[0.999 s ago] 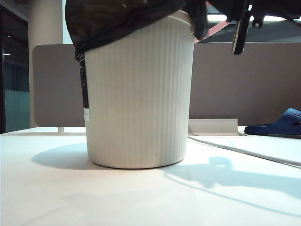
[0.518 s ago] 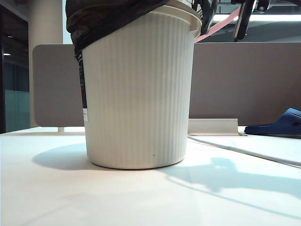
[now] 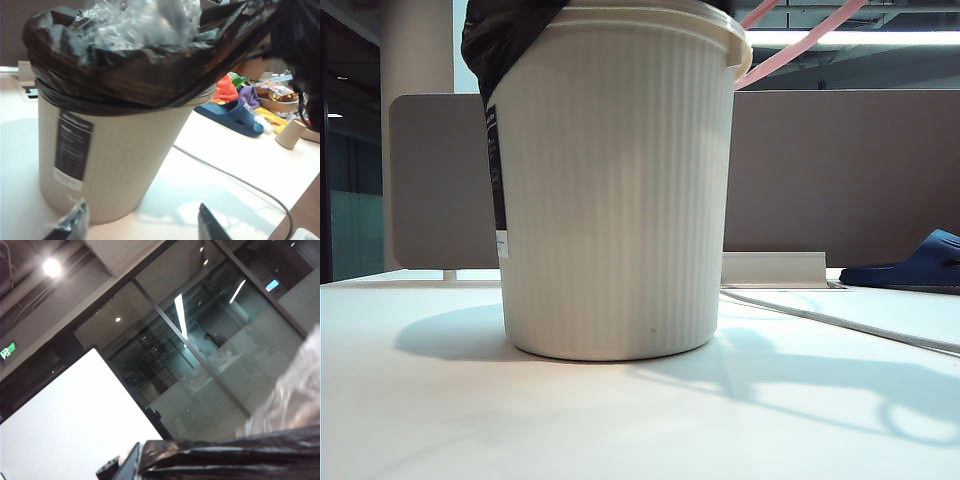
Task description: Open the ring lid of the trash can, pull out the black garbage bag inside, and place it on the table.
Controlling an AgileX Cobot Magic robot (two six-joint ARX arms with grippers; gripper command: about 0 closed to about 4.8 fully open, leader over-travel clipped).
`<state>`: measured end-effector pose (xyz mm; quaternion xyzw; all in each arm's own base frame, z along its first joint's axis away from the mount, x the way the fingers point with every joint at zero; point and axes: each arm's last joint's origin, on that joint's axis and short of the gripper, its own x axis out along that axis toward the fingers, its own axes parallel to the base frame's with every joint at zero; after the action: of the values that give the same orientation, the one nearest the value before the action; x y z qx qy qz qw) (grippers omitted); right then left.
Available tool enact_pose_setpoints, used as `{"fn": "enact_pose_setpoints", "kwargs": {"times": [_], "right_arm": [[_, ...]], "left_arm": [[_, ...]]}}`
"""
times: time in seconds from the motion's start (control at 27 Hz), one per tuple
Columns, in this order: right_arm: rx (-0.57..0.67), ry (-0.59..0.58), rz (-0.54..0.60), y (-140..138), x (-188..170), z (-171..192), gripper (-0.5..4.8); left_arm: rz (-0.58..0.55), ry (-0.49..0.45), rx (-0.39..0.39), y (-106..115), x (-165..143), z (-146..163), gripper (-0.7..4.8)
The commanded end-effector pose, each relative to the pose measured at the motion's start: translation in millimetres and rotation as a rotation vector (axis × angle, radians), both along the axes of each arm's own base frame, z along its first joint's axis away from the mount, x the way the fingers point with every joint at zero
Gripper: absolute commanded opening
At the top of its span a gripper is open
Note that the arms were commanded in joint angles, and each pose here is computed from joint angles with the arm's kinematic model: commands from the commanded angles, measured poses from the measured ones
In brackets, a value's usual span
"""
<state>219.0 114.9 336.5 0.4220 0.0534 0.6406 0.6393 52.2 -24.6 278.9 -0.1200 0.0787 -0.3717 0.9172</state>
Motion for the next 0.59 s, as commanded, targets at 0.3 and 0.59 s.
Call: {"fn": "enact_pose_setpoints", "kwargs": {"times": [0.3,0.59], "right_arm": [[-0.045,-0.034,0.046,4.1,5.9,37.2,-0.05],[-0.04,-0.06,0.051,4.3,6.0,51.9,-0.05]], "left_arm": [[0.021,-0.014,-0.018,0.4,0.5,3.2,2.78],[0.047,0.056,-0.096,-0.1,8.1,-6.9,2.79]]}}
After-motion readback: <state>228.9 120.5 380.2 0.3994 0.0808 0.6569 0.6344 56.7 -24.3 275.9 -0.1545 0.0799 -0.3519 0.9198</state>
